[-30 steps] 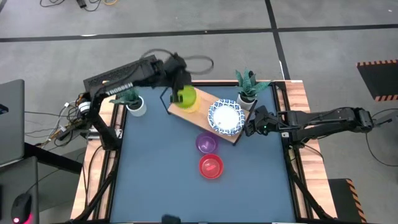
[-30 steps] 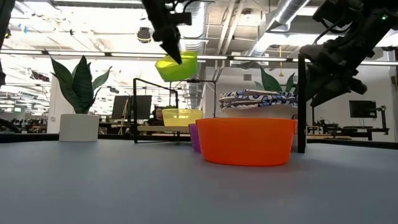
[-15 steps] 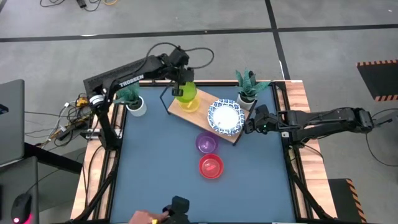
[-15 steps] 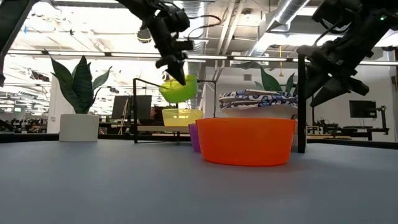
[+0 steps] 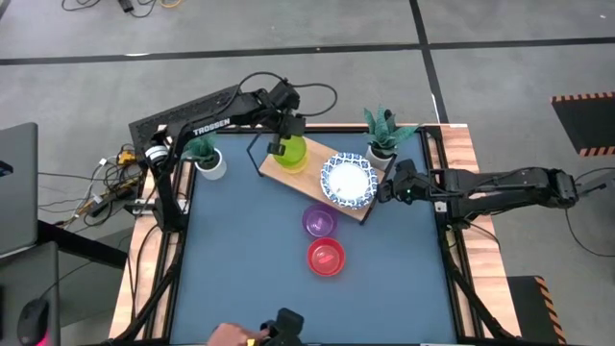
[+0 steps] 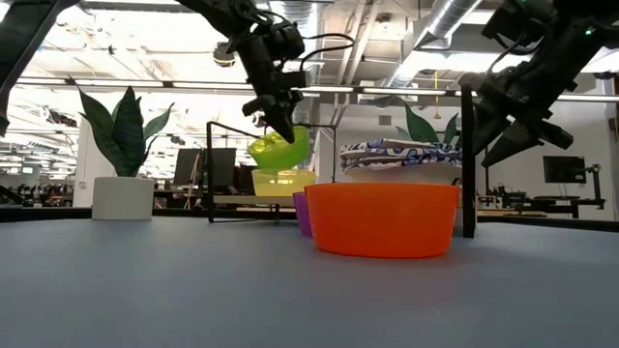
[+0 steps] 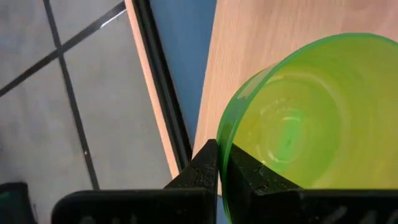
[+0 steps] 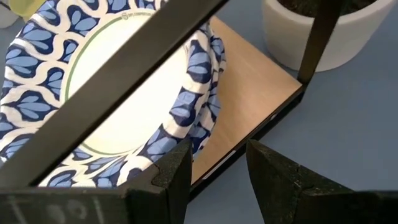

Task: Place and stack bowls onto a shelf
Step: Stack the green bowl on top of the yellow bowl on the shelf

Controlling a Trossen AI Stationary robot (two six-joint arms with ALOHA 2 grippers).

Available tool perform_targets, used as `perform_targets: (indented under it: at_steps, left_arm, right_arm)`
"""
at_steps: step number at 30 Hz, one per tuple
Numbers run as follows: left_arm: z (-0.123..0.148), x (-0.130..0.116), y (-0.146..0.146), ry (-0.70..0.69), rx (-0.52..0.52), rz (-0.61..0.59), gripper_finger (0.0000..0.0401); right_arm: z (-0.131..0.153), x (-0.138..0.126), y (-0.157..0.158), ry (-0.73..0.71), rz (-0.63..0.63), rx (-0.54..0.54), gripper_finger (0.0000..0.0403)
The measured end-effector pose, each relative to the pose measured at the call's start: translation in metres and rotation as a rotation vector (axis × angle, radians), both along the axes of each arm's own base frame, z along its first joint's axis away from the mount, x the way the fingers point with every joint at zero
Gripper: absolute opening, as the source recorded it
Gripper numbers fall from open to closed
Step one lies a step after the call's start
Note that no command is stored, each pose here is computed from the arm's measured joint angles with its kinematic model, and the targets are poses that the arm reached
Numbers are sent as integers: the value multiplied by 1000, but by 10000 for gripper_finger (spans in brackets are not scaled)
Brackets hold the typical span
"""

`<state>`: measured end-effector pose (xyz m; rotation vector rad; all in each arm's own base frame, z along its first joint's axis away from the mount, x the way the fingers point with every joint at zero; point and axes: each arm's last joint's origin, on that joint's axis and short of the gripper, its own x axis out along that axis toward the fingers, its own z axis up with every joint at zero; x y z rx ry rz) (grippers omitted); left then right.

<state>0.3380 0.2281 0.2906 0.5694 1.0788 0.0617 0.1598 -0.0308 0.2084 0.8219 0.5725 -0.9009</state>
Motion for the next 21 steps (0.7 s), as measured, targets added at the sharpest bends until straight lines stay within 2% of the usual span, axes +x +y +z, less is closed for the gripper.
perform_targets:
  at_steps: [3,7,21]
  left_arm:
    - [-9,1,0,34,-28,-18,0]
    - [-16,8,-4,73,-3,-40,0]
    - [-17,10,-4,91,36,-44,0]
  right_arm:
    - [0,0,-1,2,-4,-1,178]
    - [0,0,-1,1,-3,-1,178]
    - [0,0,-1,1,0,0,178]
